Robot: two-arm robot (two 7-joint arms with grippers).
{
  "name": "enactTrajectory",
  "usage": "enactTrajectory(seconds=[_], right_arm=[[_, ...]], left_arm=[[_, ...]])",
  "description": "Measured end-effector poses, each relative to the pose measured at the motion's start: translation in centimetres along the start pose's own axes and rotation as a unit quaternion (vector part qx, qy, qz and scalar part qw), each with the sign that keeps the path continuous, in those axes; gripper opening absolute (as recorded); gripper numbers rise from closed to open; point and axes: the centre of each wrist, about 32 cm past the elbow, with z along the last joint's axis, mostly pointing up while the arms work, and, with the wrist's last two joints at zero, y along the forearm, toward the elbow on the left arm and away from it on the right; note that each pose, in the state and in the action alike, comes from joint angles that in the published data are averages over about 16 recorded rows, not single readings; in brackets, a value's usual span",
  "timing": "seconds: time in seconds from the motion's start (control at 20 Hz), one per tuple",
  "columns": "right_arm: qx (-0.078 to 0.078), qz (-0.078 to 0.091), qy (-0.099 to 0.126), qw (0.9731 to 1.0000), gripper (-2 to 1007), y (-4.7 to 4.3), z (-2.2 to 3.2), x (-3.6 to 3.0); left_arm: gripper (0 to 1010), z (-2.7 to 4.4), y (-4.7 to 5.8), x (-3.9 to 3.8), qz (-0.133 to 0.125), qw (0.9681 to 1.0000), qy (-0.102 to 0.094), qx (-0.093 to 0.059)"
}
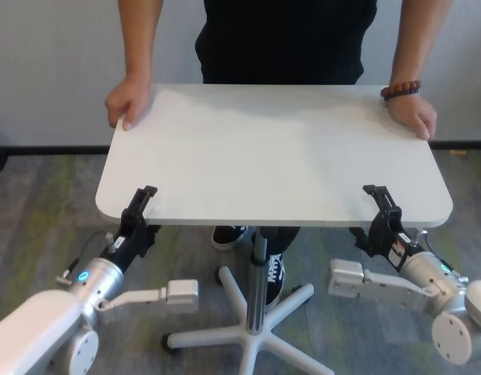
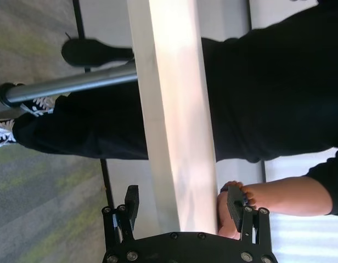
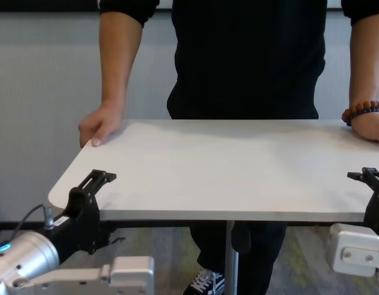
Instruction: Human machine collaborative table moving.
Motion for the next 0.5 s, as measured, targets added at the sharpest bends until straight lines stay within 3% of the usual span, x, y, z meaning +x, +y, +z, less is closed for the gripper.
enactTrajectory(seconds=[0.2, 0.35, 0.5], right_arm=[[0.01, 0.003, 0.012, 0.9999, 1005, -0.92, 0.34, 0.35], [0.023, 0.007, 0.041, 0.9989, 1005, -1.78, 0.55, 0.78], [0.04, 0.01, 0.08, 0.9959, 1005, -2.61, 0.64, 1.33]], left_arm=[[1002, -0.24, 1.1, 0.47, -0.006, 0.9997, 0.021, -0.005], [1002, -0.56, 2.0, 1.03, -0.014, 0.9983, 0.055, -0.012], [1002, -0.93, 2.8, 1.73, -0.021, 0.9948, 0.097, -0.021]])
